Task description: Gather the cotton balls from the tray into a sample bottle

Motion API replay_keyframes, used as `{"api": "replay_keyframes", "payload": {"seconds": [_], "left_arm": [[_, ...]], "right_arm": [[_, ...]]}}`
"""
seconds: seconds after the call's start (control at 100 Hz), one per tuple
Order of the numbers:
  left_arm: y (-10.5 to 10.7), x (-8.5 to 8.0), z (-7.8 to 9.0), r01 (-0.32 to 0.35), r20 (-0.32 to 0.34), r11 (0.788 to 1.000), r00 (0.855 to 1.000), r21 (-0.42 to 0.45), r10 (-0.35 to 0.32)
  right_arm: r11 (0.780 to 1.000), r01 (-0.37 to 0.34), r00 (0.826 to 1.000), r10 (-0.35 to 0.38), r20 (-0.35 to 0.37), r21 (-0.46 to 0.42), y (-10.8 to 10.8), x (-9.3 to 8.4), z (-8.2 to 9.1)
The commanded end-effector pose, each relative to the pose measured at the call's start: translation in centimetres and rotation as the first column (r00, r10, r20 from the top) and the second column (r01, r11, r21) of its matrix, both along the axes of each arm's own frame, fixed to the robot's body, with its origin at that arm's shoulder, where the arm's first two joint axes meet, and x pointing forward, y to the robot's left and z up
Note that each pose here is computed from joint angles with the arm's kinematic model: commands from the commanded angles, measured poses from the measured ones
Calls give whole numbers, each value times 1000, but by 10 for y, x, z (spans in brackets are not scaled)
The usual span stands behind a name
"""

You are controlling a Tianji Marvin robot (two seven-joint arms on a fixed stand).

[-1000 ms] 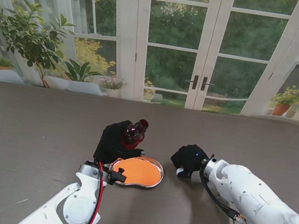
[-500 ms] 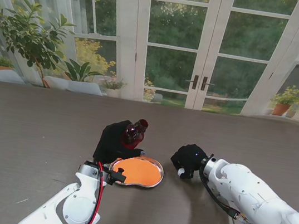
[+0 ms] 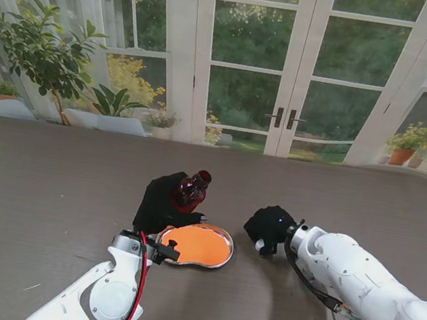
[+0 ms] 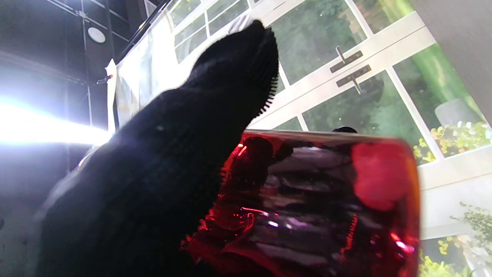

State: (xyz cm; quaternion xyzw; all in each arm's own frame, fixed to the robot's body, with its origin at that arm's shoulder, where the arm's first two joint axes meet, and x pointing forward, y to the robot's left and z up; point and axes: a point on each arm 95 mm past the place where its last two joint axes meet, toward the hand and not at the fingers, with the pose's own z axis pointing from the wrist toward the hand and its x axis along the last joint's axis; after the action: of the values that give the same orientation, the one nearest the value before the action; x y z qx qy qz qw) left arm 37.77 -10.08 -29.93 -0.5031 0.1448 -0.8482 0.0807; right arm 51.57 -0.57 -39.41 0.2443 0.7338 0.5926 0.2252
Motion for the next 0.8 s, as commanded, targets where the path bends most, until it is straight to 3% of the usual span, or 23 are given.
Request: {"api": "replay_keyframes", "payload": {"seconds": [0.0, 0.79], "left_arm": [[-3, -1, 2, 16, 0, 1000, 1000, 0, -16], [-1, -1, 3, 15, 2, 1000, 1000, 7, -15]], "right_arm": [[1000, -9, 999, 8, -39, -30, -3, -7, -12], [996, -37, 993, 46, -108, 84, 24, -10, -2]]}}
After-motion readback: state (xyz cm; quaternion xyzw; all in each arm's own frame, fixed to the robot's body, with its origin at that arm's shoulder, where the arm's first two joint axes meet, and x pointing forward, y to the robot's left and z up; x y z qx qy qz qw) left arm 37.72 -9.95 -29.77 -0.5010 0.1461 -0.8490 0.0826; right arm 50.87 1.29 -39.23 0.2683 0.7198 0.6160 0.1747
